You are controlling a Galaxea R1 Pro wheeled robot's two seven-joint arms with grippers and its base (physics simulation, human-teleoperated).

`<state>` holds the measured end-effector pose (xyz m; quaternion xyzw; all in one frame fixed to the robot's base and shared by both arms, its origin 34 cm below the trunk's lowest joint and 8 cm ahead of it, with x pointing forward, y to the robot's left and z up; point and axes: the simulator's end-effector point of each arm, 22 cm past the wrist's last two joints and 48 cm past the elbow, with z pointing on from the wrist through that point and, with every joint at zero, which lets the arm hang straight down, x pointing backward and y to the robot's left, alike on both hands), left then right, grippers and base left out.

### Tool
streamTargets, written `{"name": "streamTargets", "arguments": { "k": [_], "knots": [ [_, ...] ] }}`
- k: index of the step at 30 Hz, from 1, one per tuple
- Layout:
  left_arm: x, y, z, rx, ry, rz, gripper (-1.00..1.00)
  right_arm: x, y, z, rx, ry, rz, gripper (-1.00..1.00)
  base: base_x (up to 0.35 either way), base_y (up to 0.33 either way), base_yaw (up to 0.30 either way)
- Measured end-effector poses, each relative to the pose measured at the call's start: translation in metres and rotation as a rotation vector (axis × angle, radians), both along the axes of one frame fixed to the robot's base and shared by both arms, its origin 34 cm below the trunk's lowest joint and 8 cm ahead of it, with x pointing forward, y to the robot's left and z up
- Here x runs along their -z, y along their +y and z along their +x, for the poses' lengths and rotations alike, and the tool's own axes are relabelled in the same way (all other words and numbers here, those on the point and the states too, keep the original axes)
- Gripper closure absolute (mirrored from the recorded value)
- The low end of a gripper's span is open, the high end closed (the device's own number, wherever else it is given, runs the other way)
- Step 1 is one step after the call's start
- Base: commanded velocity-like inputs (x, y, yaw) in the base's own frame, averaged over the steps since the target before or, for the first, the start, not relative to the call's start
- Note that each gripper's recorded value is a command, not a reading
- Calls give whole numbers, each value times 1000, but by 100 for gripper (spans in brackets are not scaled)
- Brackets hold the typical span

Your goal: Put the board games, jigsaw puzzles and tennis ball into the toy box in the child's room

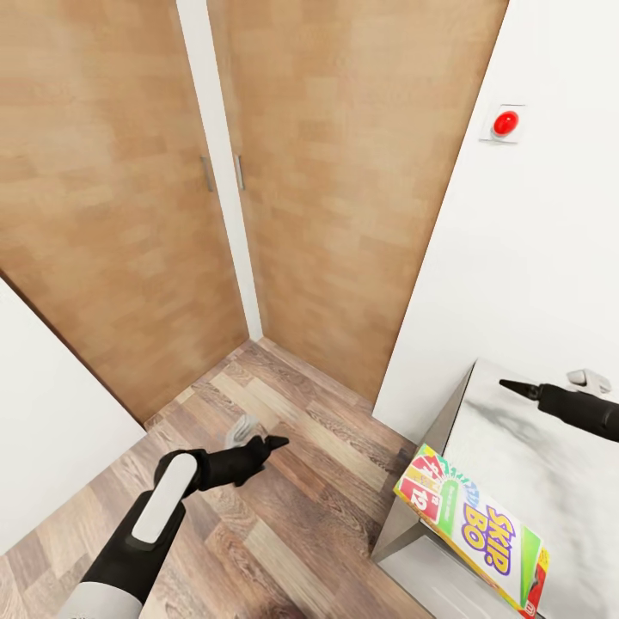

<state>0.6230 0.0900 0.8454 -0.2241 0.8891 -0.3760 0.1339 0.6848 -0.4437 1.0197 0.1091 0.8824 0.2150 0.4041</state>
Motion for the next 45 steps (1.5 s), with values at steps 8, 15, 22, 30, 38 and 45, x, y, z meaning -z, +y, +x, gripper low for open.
{"name": "streamTargets", "arguments": {
  "k": [8, 15, 22, 30, 38, 45],
  "knots": [
    [7, -9, -6, 1, 7, -81, -100, -6, 7, -5, -21, -14, -16, -100, 0, 75, 0],
    [9, -11, -5, -14, 0, -119, -100, -9, 9, -7, -28, -19, -21, -100, 8, 222, -13],
    [9, -11, -4, -17, -14, -124, -100, -10, 10, -8, -30, -21, -22, -100, 27, 149, -101],
    [3, -16, -2, 4, -57, -143, -100, -11, 11, -8, -32, -23, -21, -100, 10, 53, -192],
    [-5, -20, 1, 20, -121, -183, -100, -12, 12, -8, -33, -25, -20, -100, 3, 17, -191],
    [-5, -23, 0, 12, -149, -226, -100, -12, 13, -8, -33, -26, -19, -100, 1, 6, -77]
  ]
}}
